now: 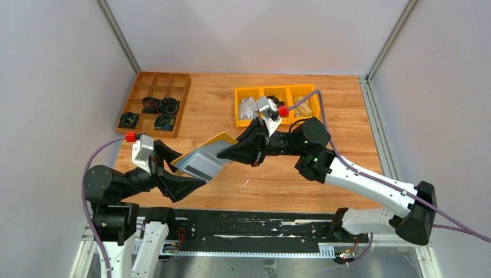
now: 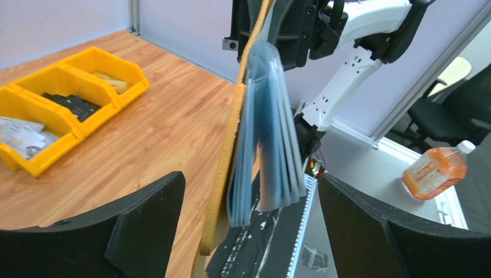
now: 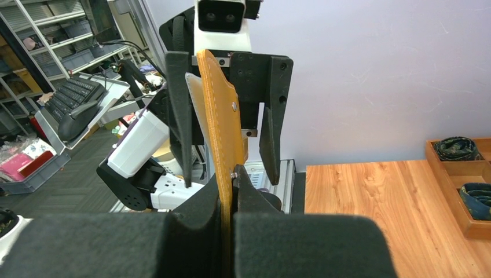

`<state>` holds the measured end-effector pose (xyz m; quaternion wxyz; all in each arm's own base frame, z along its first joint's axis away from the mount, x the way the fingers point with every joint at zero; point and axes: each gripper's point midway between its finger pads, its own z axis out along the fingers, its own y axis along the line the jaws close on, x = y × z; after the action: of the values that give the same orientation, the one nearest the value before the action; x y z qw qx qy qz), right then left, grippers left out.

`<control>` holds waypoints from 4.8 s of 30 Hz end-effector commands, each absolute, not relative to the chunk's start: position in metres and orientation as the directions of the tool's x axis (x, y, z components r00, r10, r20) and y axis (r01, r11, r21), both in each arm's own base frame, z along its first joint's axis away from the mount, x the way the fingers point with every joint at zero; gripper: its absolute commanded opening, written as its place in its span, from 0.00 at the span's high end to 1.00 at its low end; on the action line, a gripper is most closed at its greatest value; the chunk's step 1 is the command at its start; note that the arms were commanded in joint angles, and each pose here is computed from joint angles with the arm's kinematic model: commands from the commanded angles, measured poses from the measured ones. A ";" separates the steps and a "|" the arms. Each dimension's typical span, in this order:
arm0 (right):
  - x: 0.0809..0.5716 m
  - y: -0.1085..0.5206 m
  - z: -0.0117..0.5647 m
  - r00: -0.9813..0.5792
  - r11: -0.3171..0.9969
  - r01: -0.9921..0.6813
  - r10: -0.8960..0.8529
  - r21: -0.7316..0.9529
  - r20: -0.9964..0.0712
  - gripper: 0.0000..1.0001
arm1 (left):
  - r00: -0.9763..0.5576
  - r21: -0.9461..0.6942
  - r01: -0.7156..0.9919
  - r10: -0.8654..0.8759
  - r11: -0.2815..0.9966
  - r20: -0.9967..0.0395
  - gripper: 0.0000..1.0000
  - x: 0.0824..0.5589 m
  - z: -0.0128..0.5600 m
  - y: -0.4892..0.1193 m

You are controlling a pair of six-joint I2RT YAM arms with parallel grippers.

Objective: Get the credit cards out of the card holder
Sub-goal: Remove the credit card from the card holder.

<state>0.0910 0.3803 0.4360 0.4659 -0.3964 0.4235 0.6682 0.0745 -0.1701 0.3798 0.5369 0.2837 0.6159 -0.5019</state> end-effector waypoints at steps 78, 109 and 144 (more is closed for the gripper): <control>0.126 0.427 0.362 -0.741 -0.380 -0.602 -0.063 0.703 -0.668 0.87 | -0.613 -0.605 0.720 -0.096 0.340 -0.784 0.66 0.102 0.352 -0.169; 0.104 0.409 0.366 -0.755 -0.465 -0.558 -0.060 0.687 -0.653 1.00 | -0.543 -0.539 0.770 -0.092 0.341 -0.835 0.90 0.097 0.366 -0.169; 0.116 0.391 0.377 -0.749 -0.430 -0.616 0.061 0.660 -0.660 0.68 | -0.550 -0.550 0.762 -0.107 0.342 -0.828 1.00 0.097 0.371 -0.169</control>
<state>0.1223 0.3855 0.3731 0.2014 -0.2707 0.5038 0.7952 0.1016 -0.1677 0.3563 0.3984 0.2156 0.7226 -0.5223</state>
